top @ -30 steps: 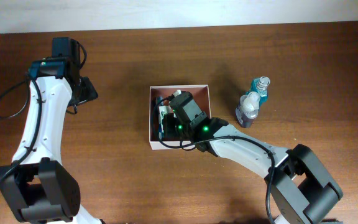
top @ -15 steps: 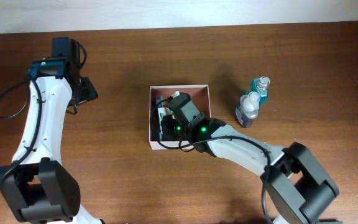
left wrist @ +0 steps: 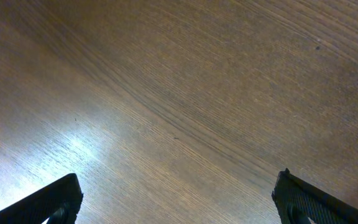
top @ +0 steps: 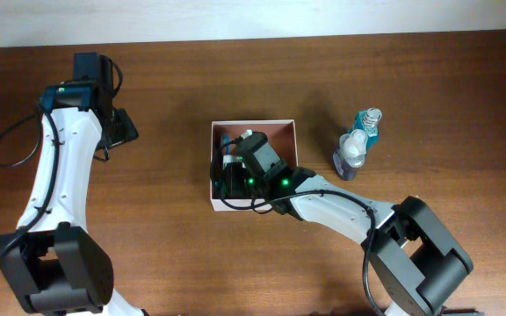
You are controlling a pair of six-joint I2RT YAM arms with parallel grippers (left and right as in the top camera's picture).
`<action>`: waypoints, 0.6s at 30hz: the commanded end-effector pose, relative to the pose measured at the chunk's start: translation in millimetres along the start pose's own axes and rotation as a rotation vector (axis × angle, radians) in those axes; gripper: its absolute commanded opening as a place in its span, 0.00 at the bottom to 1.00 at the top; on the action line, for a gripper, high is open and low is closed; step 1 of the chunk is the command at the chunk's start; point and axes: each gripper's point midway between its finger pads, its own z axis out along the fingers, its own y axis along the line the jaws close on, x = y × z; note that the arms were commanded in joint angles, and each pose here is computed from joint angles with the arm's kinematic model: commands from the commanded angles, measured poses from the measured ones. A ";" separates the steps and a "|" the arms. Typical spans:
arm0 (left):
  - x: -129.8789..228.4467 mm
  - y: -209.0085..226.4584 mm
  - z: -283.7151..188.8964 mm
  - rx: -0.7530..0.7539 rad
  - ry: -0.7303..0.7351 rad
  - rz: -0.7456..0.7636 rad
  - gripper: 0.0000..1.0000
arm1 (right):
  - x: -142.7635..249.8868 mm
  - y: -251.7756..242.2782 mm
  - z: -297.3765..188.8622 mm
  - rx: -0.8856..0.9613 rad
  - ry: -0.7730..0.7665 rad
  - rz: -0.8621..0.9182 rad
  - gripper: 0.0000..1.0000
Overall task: Pack container
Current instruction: 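Open the right gripper to release the tube in the box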
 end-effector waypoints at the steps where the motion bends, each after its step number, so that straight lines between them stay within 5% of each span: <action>1: -2.3 0.6 -3.1 0.005 -0.008 0.000 0.99 | -1.0 11.9 2.2 -0.042 0.005 -0.015 0.43; 11: -2.3 0.6 -3.1 0.005 -0.008 0.000 0.99 | -24.2 36.7 -23.7 -0.086 -0.032 -0.079 0.43; 18: -2.3 0.6 -3.1 0.005 -0.008 0.000 0.99 | -49.3 27.5 -67.2 0.085 -0.076 -0.156 0.44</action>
